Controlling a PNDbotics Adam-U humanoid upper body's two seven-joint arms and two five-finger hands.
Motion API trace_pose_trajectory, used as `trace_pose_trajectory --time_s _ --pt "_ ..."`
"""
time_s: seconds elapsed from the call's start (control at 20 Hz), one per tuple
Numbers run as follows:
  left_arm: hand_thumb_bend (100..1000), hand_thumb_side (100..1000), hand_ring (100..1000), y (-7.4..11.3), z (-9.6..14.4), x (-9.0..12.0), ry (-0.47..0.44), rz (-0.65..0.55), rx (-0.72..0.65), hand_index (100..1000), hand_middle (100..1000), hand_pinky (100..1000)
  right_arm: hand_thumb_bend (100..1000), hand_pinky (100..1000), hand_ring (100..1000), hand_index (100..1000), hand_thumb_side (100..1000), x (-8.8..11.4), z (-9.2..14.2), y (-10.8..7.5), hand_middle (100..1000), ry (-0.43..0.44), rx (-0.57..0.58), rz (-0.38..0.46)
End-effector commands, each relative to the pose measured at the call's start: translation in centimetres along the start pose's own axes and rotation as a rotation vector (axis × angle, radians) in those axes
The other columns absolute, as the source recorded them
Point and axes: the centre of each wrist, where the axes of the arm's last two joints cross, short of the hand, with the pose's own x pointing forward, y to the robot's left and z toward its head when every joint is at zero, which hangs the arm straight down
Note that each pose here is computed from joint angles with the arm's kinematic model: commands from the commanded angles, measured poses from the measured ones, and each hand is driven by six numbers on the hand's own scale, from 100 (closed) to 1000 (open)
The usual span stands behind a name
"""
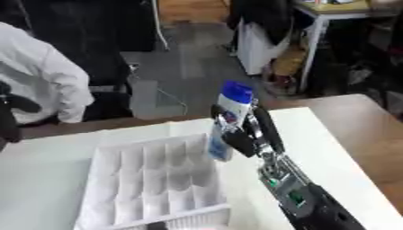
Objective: Pick up objects on the table and place them in the box.
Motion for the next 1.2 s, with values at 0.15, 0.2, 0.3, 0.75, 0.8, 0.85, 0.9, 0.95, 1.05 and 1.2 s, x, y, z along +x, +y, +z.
trace_pose_trajectory --time_s 0.15,0.2,0.3,0.75,0.8,0.85,0.9,0.95,1.05,1.2 --pt "452 867 350 0.1 -1.3 0.7 -0.067 -0.025 -0.015 695 616 603 100 100 100 338 885 1.6 -1.6 0.2 100 -0.087 0.029 -0.002" --pt "452 867 353 0.1 -1.4 0.7 -0.073 -0.037 -0.015 696 617 604 100 100 100 338 888 1.8 -1.8 0.3 100 -0.097 0.032 -0.003" --pt "453 867 355 0.0 -1.7 0.8 -0.088 -0.053 -0.016 696 617 605 100 100 100 338 889 2.1 -2.1 0.5 100 -0.117 0.038 -0.007" --pt "454 867 356 -0.5 -2.2 0.7 -0.108 -0.056 -0.016 696 617 605 100 100 100 338 910 2.8 -2.7 1.3 100 -0.171 0.087 -0.014" --pt "454 867 356 -0.5 -2.2 0.7 -0.107 -0.056 -0.015 696 617 605 100 100 100 338 909 2.9 -2.8 1.4 100 -0.176 0.091 -0.013" --pt "454 867 355 -0.5 -2.2 0.7 -0.106 -0.056 -0.015 696 617 604 100 100 100 338 913 3.0 -2.8 1.4 100 -0.18 0.092 -0.014" --pt "454 867 355 -0.5 -2.2 0.7 -0.105 -0.056 -0.014 696 617 604 100 100 100 338 913 3.0 -2.8 1.5 100 -0.183 0.094 -0.014" --pt "455 868 351 -0.5 -2.2 0.7 -0.1 -0.056 -0.014 695 616 603 100 100 100 339 923 3.0 -2.8 1.5 100 -0.19 0.098 -0.015" --pt "455 868 348 -0.5 -2.1 0.7 -0.09 -0.057 -0.013 694 616 602 100 100 100 343 925 2.9 -2.7 1.6 100 -0.198 0.101 -0.02" --pt "455 868 346 -0.5 -2.0 0.7 -0.08 -0.06 -0.011 694 616 601 100 100 149 334 918 2.6 -2.5 1.8 100 -0.208 0.109 -0.036"
